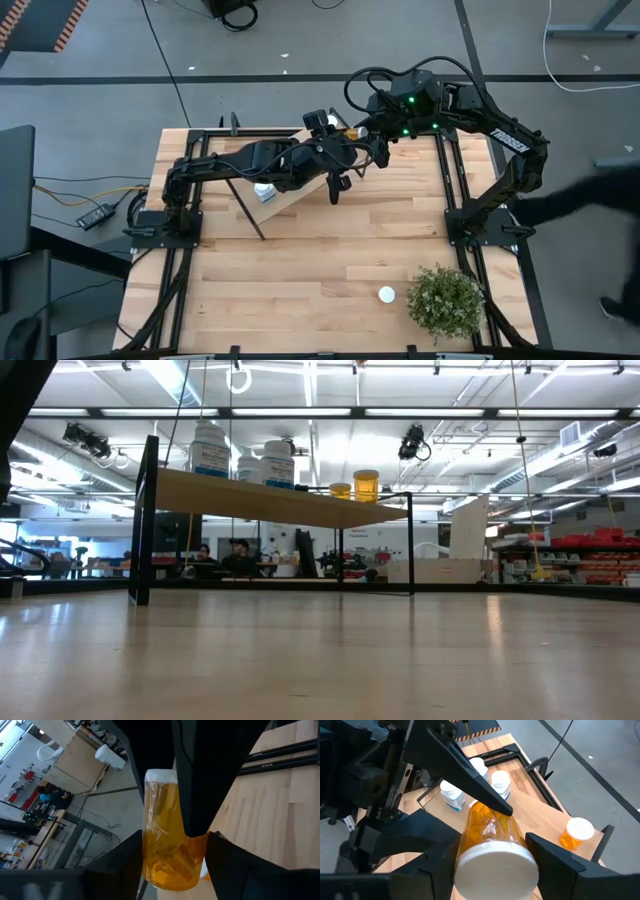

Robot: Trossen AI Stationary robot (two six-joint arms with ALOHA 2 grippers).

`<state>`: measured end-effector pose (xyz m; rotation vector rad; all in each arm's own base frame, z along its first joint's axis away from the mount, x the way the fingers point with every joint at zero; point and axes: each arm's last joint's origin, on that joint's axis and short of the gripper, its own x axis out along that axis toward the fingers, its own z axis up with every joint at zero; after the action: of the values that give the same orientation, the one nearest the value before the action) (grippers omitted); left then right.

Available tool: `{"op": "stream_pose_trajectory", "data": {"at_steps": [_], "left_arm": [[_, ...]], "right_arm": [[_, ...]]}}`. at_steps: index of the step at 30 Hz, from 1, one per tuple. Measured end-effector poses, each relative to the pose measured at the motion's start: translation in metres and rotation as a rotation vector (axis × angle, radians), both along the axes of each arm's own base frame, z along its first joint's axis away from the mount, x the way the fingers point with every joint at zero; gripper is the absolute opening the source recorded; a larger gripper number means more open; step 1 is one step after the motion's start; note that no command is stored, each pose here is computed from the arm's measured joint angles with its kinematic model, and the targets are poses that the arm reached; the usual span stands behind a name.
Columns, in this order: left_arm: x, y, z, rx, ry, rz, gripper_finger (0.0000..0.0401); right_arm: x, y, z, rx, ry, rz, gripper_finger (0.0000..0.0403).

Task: Pick and place medicine bottles onto shelf by color
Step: Put the orange pill bottle on the shelf

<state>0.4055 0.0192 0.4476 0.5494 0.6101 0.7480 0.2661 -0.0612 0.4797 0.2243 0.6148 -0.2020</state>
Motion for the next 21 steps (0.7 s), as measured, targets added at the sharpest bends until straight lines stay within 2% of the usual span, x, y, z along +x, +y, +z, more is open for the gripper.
{"op": "stream_pose_trajectory", "data": {"at_steps": [11, 19, 21], "left_arm": [[-0.001, 0.000, 0.000, 0.012, 0.015, 0.006, 0.0197], [-0.011, 0.001, 0.008, 0.026, 0.008, 0.043, 0.0232], [-0.016, 0.002, 0.014, 0.036, -0.027, 0.096, 0.0238]], "right_arm": [[0.000, 0.000, -0.001, 0.001, 0.002, -0.008, 0.0229], [0.000, 0.000, -0.002, -0.006, 0.015, -0.015, 0.0229], [-0.003, 0.000, -0.007, 0.005, 0.069, -0.012, 0.0229]]}}
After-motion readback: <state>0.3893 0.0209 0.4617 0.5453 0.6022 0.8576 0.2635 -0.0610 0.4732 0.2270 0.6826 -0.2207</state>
